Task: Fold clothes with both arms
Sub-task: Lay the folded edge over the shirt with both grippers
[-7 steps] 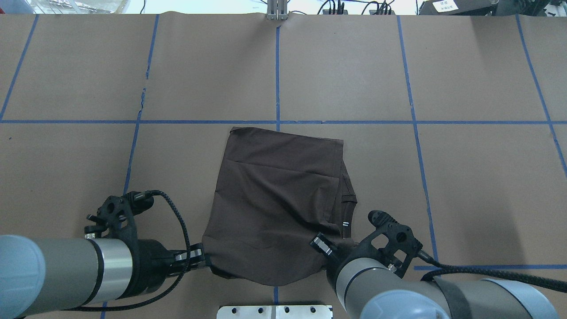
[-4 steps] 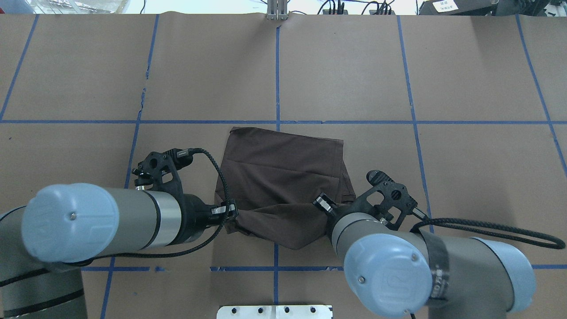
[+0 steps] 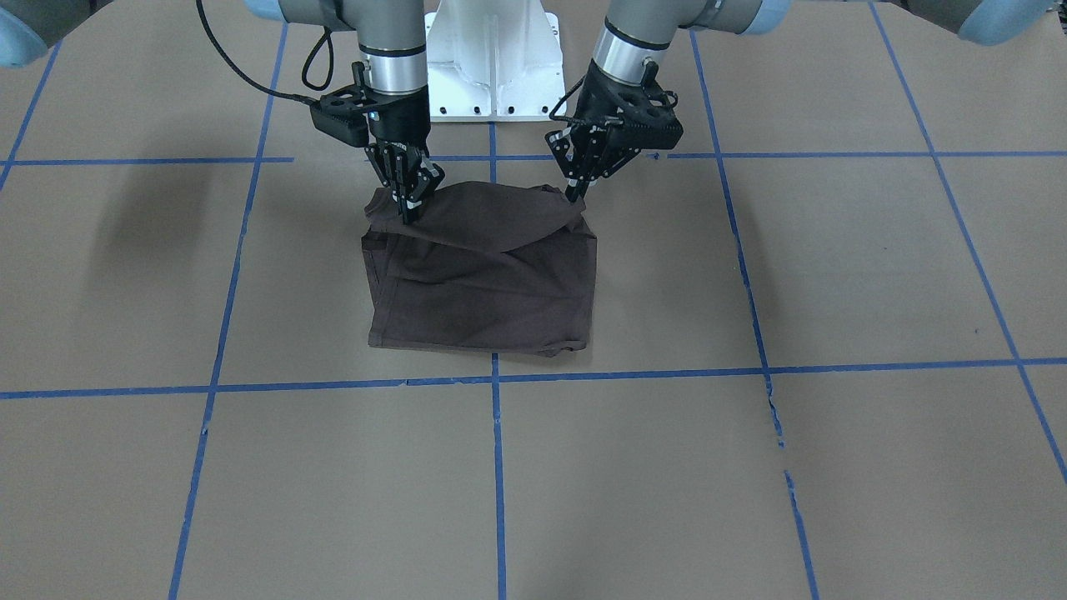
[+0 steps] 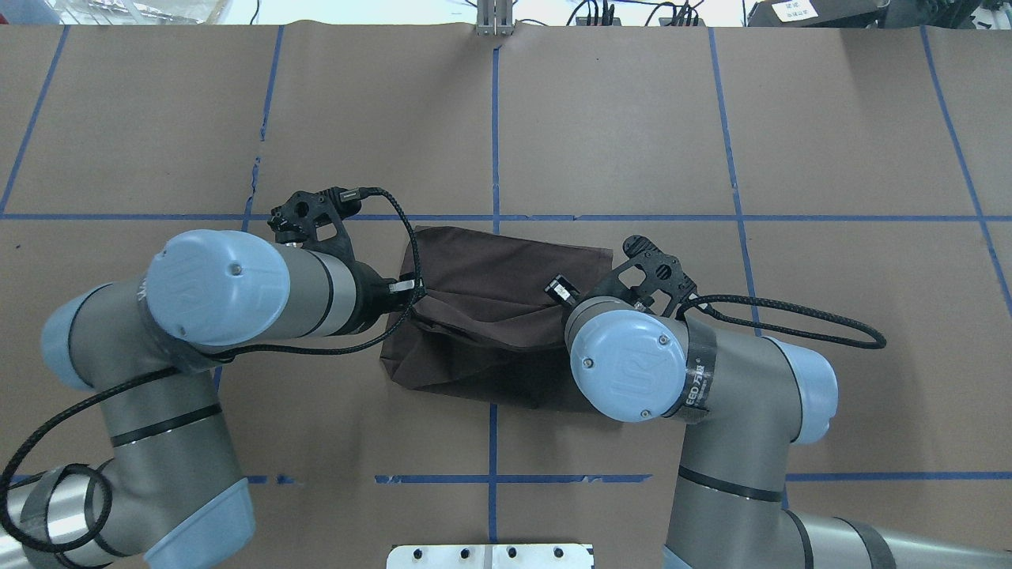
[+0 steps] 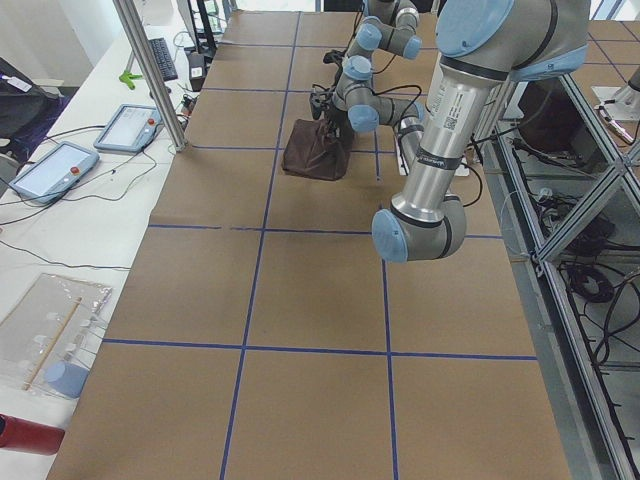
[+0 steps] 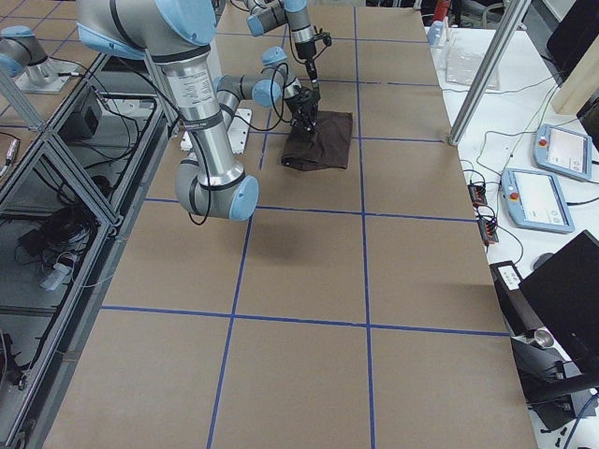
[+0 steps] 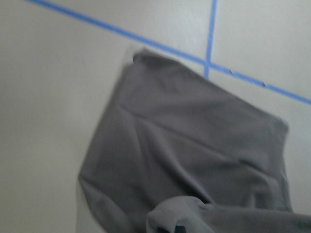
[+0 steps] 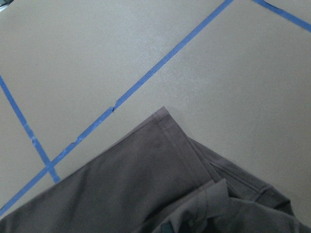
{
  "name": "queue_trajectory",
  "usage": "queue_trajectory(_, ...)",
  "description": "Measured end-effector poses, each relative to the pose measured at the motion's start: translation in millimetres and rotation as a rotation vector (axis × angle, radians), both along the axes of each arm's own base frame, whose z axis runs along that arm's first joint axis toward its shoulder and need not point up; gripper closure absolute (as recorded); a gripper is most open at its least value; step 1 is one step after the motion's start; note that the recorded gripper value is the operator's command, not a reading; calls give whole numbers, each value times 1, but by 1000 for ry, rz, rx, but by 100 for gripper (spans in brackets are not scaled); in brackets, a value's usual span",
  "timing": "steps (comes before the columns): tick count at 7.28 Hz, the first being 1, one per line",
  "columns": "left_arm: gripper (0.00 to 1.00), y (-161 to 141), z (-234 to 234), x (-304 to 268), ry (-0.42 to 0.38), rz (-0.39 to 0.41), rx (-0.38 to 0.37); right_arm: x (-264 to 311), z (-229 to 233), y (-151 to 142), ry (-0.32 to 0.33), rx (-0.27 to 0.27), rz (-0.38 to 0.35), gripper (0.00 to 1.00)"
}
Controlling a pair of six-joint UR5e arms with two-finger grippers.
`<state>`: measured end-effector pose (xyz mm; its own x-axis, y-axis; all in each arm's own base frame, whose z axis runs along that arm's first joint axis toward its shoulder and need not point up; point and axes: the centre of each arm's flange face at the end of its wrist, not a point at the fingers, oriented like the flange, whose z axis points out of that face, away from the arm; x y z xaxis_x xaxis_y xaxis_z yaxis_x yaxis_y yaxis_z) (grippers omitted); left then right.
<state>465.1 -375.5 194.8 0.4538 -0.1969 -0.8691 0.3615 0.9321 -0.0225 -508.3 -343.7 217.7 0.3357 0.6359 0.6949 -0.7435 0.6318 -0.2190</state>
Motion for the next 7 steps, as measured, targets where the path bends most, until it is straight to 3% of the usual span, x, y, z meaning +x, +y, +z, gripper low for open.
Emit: queue_trajectory(7, 100, -54, 25, 46, -42, -34, 6, -19, 31, -26, 81, -20, 6, 100)
